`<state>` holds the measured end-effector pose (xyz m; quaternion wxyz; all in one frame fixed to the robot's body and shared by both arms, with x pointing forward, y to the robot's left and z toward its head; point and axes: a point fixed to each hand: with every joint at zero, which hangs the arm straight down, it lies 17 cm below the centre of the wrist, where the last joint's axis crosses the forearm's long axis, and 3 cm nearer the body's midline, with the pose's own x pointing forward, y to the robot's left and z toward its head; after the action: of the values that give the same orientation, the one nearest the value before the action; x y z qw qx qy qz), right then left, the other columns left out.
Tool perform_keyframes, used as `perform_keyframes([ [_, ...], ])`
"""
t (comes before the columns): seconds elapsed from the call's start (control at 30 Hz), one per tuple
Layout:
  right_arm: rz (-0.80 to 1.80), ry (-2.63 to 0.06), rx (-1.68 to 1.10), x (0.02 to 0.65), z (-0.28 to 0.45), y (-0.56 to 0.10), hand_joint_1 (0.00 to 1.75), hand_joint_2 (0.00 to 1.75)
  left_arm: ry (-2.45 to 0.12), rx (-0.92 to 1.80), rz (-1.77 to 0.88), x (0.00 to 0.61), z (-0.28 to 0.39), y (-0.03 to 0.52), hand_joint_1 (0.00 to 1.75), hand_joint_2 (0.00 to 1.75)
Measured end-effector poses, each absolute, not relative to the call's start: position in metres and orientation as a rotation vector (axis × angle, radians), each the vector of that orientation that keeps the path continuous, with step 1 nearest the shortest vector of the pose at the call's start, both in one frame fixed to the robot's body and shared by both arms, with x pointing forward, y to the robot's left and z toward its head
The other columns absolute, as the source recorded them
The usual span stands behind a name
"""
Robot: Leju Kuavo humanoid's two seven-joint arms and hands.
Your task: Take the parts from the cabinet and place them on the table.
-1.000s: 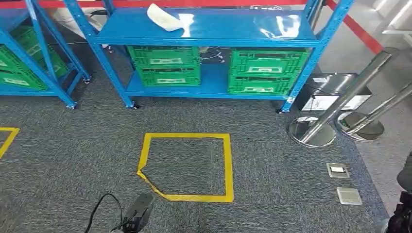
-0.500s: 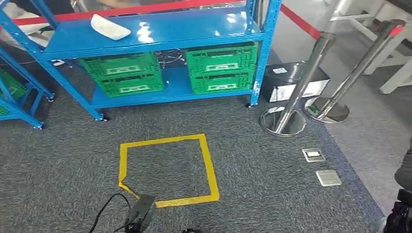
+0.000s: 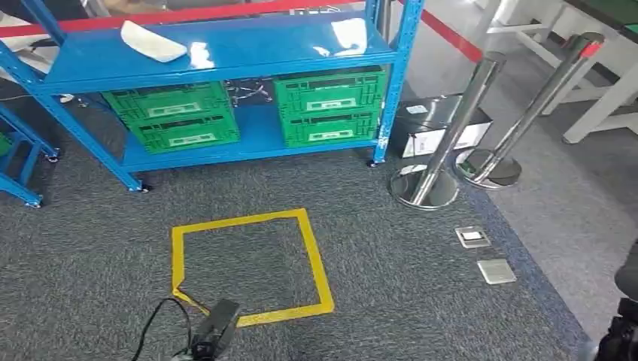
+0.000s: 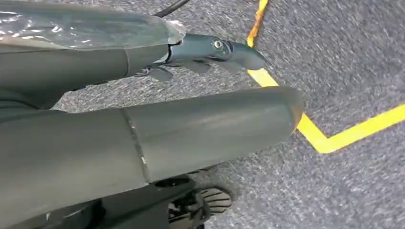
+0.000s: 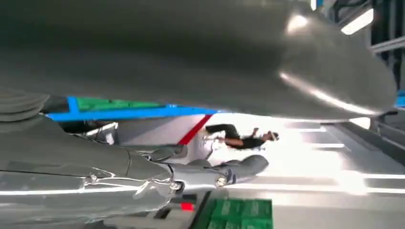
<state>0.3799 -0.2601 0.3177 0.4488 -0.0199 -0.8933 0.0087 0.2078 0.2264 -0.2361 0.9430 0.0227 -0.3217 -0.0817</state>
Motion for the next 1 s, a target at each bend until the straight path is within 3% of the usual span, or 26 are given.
perform_keyframes([
  [1.0, 0.055, -2.203, 0.065, 0.394, 0.308, -0.244, 0.00, 0.00, -0.667, 0.057, -0.160, 0.213, -0.235, 0.233, 0.00, 0.00],
])
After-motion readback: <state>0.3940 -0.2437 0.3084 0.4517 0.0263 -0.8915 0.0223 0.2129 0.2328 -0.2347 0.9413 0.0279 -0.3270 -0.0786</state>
